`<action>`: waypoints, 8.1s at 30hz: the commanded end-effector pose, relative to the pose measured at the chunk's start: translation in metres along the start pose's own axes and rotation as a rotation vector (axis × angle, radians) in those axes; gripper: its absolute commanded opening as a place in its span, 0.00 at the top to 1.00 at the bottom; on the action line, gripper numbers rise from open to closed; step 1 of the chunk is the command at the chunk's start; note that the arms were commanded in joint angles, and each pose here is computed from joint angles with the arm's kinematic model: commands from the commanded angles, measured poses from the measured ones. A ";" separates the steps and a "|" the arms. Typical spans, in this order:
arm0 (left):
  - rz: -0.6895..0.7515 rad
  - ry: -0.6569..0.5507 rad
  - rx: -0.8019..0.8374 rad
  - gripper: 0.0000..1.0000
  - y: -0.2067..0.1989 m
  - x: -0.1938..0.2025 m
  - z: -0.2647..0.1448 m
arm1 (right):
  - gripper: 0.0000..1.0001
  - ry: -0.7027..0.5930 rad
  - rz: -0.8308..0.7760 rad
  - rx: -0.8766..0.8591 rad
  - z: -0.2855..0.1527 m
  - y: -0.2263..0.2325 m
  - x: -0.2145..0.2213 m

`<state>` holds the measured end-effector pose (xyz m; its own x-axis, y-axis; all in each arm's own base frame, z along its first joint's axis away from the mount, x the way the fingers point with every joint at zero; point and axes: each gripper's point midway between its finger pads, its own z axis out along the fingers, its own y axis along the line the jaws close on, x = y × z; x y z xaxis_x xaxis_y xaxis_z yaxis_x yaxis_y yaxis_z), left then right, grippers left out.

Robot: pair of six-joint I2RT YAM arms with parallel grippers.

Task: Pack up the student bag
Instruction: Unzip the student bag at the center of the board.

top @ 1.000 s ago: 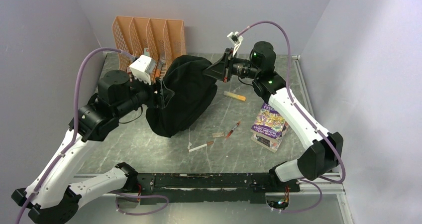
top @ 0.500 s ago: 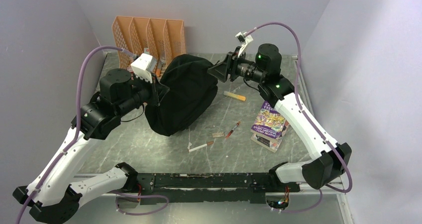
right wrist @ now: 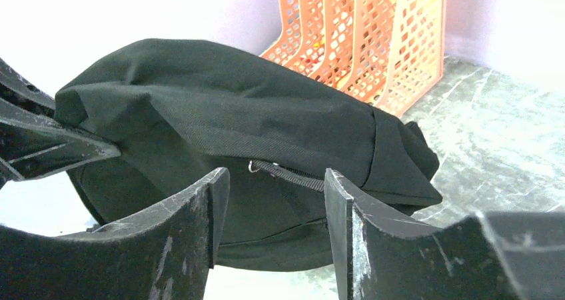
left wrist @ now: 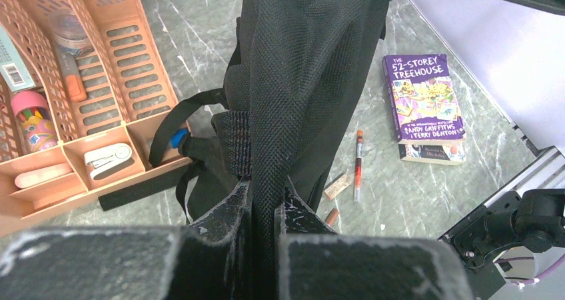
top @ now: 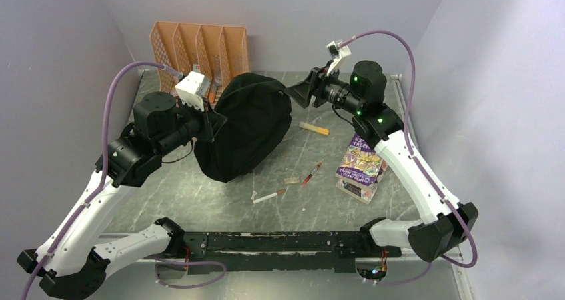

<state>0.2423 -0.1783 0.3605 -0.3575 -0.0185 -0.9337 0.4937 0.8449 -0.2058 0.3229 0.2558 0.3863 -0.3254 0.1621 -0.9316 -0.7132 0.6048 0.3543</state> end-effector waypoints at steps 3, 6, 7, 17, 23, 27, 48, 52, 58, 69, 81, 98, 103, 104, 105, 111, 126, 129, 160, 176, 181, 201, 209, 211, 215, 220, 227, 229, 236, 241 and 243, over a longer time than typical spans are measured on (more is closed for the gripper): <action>0.017 -0.057 0.001 0.95 0.000 -0.016 -0.006 | 0.43 0.060 0.047 -0.084 -0.002 0.011 0.020; 0.019 -0.055 0.002 0.95 0.000 -0.016 -0.006 | 0.43 0.069 0.074 -0.085 -0.005 0.012 0.025; 0.019 -0.054 0.002 0.95 0.000 -0.015 -0.006 | 0.43 0.074 0.076 -0.081 -0.006 0.012 0.026; 0.023 -0.063 0.004 0.95 0.000 -0.016 -0.009 | 0.46 0.074 0.021 0.104 -0.018 -0.018 0.031; 0.041 -0.056 0.017 0.95 -0.001 -0.014 -0.010 | 0.64 0.040 -0.085 0.091 -0.011 -0.021 0.015; 0.048 -0.059 0.018 0.95 -0.001 -0.015 -0.011 | 0.55 0.056 -0.167 0.038 -0.006 -0.017 0.012; 0.062 -0.054 0.037 0.95 -0.004 -0.013 -0.006 | 0.57 0.127 -0.295 -0.140 0.015 -0.007 0.031; 0.064 -0.055 0.036 0.95 -0.003 -0.013 -0.006 | 0.66 0.130 -0.284 -0.147 0.016 -0.008 0.034; 0.067 -0.055 0.027 0.95 -0.002 -0.013 -0.007 | 0.88 0.111 -0.274 -0.094 0.014 -0.014 0.032; 0.066 -0.050 0.026 0.95 -0.001 -0.009 -0.006 | 1.00 0.025 -0.227 0.115 -0.011 -0.031 0.011; 0.069 -0.048 0.026 0.95 -0.001 -0.009 -0.007 | 1.00 0.148 -0.039 0.154 -0.003 -0.049 0.068; 0.067 -0.055 0.027 0.95 -0.001 -0.010 -0.008 | 0.70 0.120 -0.061 -0.028 -0.007 -0.019 0.075; 0.068 -0.052 0.027 0.95 -0.001 -0.009 -0.008 | 0.66 0.136 -0.060 -0.192 -0.006 0.007 0.081; 0.069 -0.052 0.027 0.95 -0.001 -0.009 -0.009 | 0.64 0.133 -0.060 -0.217 -0.007 0.011 0.080; 0.069 -0.054 0.027 0.95 -0.001 -0.010 -0.009 | 0.61 0.128 -0.060 -0.237 -0.008 0.015 0.078; 0.070 -0.055 0.027 0.95 -0.001 -0.010 -0.010 | 0.51 0.105 -0.038 -0.270 -0.004 0.021 0.071; 0.072 -0.061 0.028 0.95 -0.001 -0.011 -0.011 | 0.32 -0.002 -0.015 -0.141 -0.010 0.014 0.035; 0.072 -0.059 0.028 0.95 -0.001 -0.010 -0.011 | 0.30 -0.018 0.004 -0.073 -0.015 0.008 0.028; 0.073 -0.056 0.001 0.95 0.005 -0.007 -0.012 | 0.48 0.106 0.089 -0.153 0.004 0.001 0.066; 0.072 -0.057 -0.004 0.95 0.006 -0.006 -0.014 | 0.88 0.080 0.103 -0.113 0.011 -0.009 0.067; 0.074 -0.060 -0.010 0.95 0.007 -0.007 -0.014 | 1.00 0.096 0.121 0.039 0.007 -0.034 0.078; 0.071 -0.070 -0.020 0.95 0.008 -0.011 -0.011 | 1.00 0.120 0.053 -0.126 -0.002 -0.005 0.079; 0.084 -0.068 0.005 0.75 0.003 -0.016 -0.004 | 1.00 0.083 0.026 -0.335 -0.016 0.037 0.060; 0.095 -0.080 0.007 0.57 0.002 -0.021 -0.005 | 1.00 0.081 0.024 -0.337 -0.017 0.038 0.059; 0.121 -0.119 -0.009 0.35 0.003 -0.036 -0.007 | 1.00 0.073 0.027 -0.344 -0.019 0.041 0.057; 0.176 -0.163 0.001 0.31 -0.001 -0.060 -0.002 | 1.00 0.069 0.030 -0.368 -0.019 0.047 0.052; 0.210 -0.153 0.067 0.29 -0.013 -0.062 0.021 | 1.00 0.018 0.038 -0.353 -0.016 0.052 0.030; 0.231 -0.162 0.105 0.28 -0.020 -0.064 0.023 | 1.00 0.002 0.044 -0.347 -0.015 0.053 0.023; 0.324 -0.153 0.199 0.23 -0.035 -0.066 0.034 | 1.00 -0.049 0.045 -0.325 -0.016 0.058 -0.004; 0.334 -0.132 0.254 0.28 -0.042 -0.055 0.042 | 1.00 -0.043 0.051 -0.348 -0.017 0.063 -0.008; 0.331 -0.118 0.282 0.29 -0.046 -0.049 0.044 | 1.00 -0.040 0.056 -0.356 -0.017 0.064 -0.008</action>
<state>0.2762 -0.2270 0.3981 -0.1036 0.1627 -0.9812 0.7102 0.7027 0.0415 0.2740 0.2771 0.3981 -0.3738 0.2000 -0.9057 -0.8472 0.3238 0.4212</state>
